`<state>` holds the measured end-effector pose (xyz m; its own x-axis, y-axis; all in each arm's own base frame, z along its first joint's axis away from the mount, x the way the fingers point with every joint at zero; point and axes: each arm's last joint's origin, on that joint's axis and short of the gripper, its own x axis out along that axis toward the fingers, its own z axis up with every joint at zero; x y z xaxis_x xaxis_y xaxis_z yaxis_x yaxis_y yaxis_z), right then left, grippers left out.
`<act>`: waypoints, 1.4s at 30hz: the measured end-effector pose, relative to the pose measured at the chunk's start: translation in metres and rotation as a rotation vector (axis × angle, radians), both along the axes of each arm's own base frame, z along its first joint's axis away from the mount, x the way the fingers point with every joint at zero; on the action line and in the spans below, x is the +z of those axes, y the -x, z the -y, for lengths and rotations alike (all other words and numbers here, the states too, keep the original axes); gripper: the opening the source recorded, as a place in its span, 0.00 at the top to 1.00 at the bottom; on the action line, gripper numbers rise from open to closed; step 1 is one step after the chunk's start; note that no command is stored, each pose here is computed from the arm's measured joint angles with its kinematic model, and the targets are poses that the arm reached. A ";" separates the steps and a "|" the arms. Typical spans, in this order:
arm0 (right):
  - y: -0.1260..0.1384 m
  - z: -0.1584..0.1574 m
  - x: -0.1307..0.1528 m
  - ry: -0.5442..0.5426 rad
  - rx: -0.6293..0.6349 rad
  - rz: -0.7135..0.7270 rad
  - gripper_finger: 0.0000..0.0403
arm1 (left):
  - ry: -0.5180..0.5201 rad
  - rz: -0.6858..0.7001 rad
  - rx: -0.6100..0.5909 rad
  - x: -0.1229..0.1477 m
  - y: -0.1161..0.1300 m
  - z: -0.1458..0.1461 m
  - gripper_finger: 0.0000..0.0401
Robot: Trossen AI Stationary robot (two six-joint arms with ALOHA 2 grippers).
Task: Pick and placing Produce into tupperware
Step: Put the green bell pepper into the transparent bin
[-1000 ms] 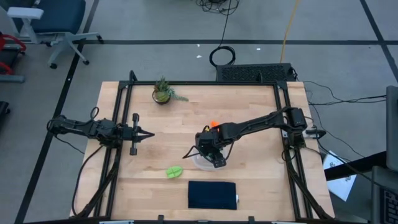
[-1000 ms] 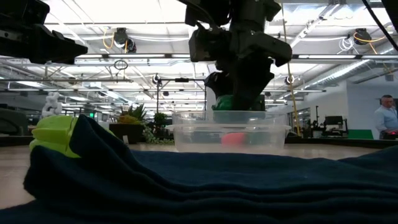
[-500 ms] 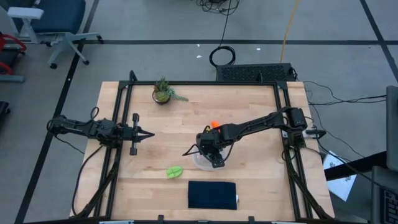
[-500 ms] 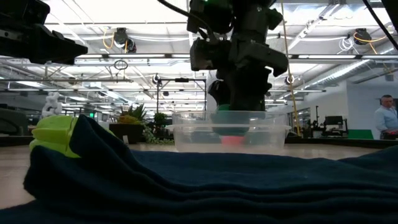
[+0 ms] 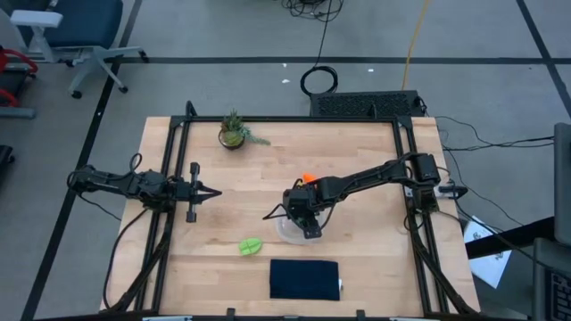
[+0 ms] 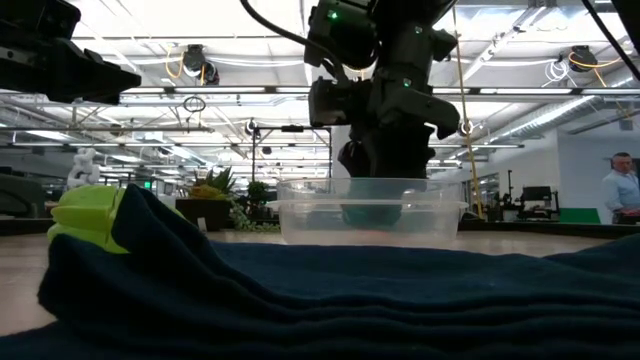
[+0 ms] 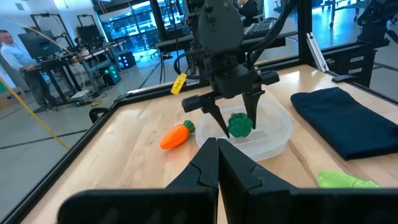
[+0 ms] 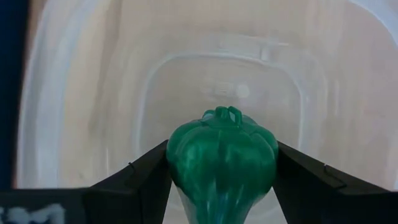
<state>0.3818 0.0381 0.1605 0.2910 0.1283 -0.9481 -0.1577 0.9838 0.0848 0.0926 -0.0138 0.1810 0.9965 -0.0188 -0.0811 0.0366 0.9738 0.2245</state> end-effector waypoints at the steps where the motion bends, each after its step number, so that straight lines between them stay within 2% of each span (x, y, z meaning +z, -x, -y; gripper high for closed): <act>1: 0.000 0.000 0.000 0.000 0.000 0.000 0.43 | 0.000 0.000 0.000 0.000 0.000 0.000 1.00; 42: 0.002 0.000 -0.004 0.016 0.043 0.008 0.43 | 0.003 -0.001 0.000 0.000 0.000 0.000 1.00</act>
